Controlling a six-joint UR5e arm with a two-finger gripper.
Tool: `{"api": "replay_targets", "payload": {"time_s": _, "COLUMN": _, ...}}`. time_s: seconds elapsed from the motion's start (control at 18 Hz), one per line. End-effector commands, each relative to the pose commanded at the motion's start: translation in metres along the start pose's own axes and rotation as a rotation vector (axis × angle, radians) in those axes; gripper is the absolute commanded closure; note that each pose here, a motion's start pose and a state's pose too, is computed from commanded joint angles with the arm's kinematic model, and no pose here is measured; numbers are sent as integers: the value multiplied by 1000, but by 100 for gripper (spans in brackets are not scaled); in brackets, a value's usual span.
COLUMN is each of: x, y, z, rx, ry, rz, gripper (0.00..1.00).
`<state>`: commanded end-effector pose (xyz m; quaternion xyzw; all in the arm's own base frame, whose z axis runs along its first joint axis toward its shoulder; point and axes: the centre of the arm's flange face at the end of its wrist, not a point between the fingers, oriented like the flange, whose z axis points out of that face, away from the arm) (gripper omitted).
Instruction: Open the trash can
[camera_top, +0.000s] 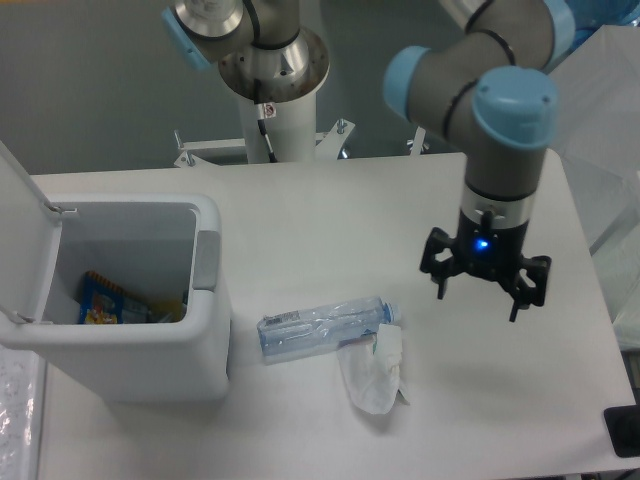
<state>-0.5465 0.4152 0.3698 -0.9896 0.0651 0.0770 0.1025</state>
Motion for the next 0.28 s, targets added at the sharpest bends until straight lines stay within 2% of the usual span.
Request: {"api": "replay_targets", "payload": {"time_s": 0.28, "x": -9, "y": 21, "z": 15, "rx": -65, "ry": 8, "rz": 73, "gripper": 0}}
